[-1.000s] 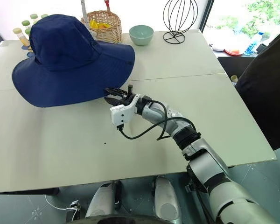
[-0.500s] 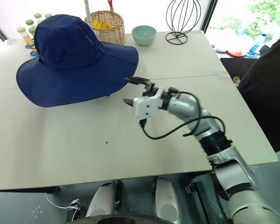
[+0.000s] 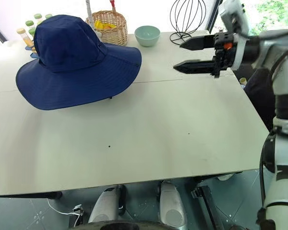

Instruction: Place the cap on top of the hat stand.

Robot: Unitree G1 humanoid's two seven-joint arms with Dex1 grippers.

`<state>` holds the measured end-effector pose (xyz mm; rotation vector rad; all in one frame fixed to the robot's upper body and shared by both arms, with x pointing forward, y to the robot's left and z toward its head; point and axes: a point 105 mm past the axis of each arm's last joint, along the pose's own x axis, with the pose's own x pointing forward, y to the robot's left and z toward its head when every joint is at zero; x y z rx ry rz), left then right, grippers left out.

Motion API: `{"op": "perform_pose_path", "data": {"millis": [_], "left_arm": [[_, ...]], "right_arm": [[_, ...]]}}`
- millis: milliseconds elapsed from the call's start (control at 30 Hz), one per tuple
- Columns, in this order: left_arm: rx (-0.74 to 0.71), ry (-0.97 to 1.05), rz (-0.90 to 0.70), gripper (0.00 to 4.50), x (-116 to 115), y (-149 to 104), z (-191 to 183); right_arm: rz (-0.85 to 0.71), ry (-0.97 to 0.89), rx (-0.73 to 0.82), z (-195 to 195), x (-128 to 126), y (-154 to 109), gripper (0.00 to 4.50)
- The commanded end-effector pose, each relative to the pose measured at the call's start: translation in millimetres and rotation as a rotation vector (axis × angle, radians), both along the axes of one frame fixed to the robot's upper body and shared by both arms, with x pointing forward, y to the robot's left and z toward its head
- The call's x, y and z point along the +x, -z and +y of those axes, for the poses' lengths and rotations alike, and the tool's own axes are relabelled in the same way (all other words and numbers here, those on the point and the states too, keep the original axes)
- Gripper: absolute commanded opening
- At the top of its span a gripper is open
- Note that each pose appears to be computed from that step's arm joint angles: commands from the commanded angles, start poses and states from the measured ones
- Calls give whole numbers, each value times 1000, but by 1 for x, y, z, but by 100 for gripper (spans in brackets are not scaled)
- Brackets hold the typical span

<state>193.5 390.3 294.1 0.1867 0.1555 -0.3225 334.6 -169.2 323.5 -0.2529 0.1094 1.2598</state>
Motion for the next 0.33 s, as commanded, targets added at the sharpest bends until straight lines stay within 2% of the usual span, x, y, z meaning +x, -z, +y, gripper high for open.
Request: {"op": "perform_pose_path", "data": {"millis": [33,200,333], "left_arm": [[66,-22,-48,450,-14,-12,4],[79,-43,-21,450,-20,-8,8],[102,-19,9,450,-24,-3,3]], "right_arm": [[2,-42,-40,-4,-2,-7,447],[5,-88,-33,0,-1,-13,447],[0,-104,-46,4,3,-9,447]]}}
